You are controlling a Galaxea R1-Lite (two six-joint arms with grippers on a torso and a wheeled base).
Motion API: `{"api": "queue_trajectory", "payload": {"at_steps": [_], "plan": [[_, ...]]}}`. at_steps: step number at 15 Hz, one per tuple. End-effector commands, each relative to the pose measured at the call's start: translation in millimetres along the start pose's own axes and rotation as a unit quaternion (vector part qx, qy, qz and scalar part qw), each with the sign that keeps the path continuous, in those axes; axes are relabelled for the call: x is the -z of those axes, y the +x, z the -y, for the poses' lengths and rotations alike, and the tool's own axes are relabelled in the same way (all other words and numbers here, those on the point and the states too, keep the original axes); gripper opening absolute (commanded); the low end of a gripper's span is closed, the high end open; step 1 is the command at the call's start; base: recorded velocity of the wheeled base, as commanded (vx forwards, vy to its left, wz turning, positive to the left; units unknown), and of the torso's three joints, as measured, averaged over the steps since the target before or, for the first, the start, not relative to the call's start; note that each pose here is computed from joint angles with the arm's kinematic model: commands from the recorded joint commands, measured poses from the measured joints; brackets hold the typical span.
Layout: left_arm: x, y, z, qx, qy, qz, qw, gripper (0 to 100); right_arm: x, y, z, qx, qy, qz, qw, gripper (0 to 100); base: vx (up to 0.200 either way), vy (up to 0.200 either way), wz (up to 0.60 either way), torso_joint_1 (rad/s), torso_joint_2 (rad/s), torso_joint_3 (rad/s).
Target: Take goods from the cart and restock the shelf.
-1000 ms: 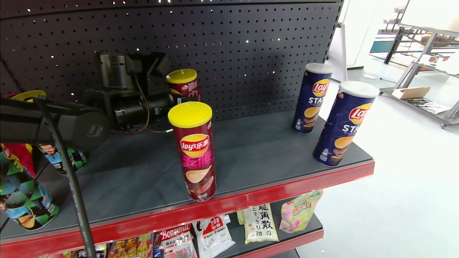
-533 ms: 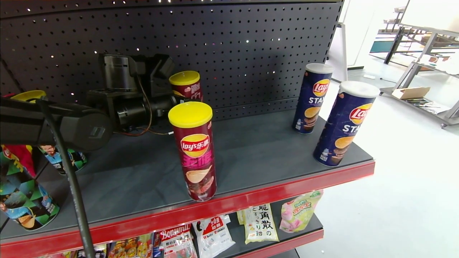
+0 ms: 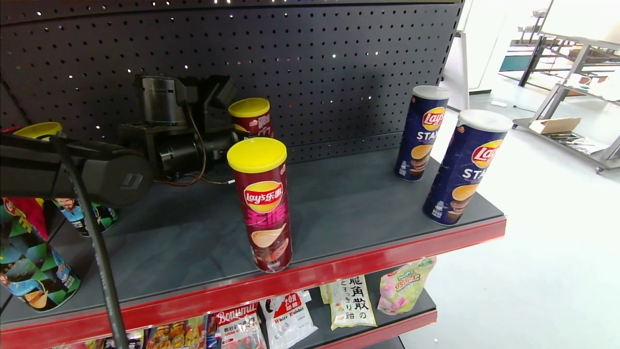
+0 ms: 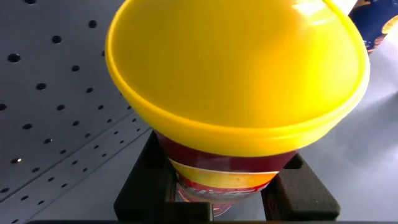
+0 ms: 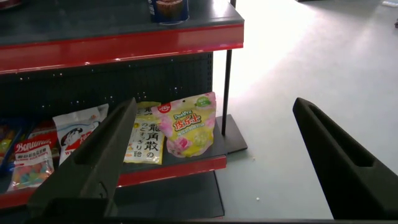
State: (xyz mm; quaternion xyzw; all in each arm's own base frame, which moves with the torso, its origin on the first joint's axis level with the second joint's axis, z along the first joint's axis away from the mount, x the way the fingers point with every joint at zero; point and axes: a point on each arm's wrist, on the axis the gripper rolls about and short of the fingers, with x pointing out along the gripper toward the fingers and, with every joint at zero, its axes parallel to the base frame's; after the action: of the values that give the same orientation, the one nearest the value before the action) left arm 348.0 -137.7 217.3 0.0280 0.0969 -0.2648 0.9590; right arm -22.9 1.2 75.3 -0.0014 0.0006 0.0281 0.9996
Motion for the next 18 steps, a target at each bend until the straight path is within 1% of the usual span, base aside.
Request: {"api": "queue_trajectory", "payload": {"at_steps": [1,2,3,4,7,10,11,15,16,18], "plan": [[-0.7,-1,0.1,0.0,0.001,0.001,1.0,0,0,0,0,0.0,0.0,0.0,1.0,100,0.0,0.0,0.0,0.0,0.0,0.0],[-0.7,-1,0.1,0.0,0.001,0.001,1.0,0,0,0,0,0.0,0.0,0.0,1.0,100,0.0,0.0,0.0,0.0,0.0,0.0],[0.8,-1,0.0,-0.005,0.013,-0.002,0.9999,0,0,0,0,0.0,0.0,0.0,1.0,100,0.0,0.0,0.0,0.0,0.0,0.0],[1.6,-2,0.1,-0.005,0.015,-0.004,0.9999,0,0,0,0,0.0,0.0,0.0,1.0,100,0.0,0.0,0.0,0.0,0.0,0.0],[6.3,-2,-0.2,-0.005,0.014,-0.012,0.9998,0,0,0,0,0.0,0.0,0.0,1.0,100,0.0,0.0,0.0,0.0,0.0,0.0],[6.1,-2,-0.2,-0.005,0.012,-0.011,0.9998,0,0,0,0,0.0,0.0,0.0,1.0,100,0.0,0.0,0.0,0.0,0.0,0.0],[6.1,-2,-0.2,-0.005,0.012,-0.011,0.9998,100,0,0,0,0.0,0.0,0.0,1.0,100,0.0,0.0,0.0,0.0,0.0,0.0],[5.5,-4,0.1,-0.006,0.011,-0.012,0.9999,100,0,0,0,0.0,0.0,0.0,1.0,100,0.0,0.0,0.0,0.0,0.0,0.0],[6.7,-6,-0.1,-0.007,0.01,-0.016,0.9998,100,0,0,0,0.0,0.0,0.0,1.0,100,0.0,0.0,0.0,0.0,0.0,0.0],[7.4,-17,0.1,-0.009,0.009,-0.02,0.9997,100,0,0,0,0.0,0.0,0.0,1.0,100,0.0,0.0,0.0,0.0,0.0,0.0]]}}
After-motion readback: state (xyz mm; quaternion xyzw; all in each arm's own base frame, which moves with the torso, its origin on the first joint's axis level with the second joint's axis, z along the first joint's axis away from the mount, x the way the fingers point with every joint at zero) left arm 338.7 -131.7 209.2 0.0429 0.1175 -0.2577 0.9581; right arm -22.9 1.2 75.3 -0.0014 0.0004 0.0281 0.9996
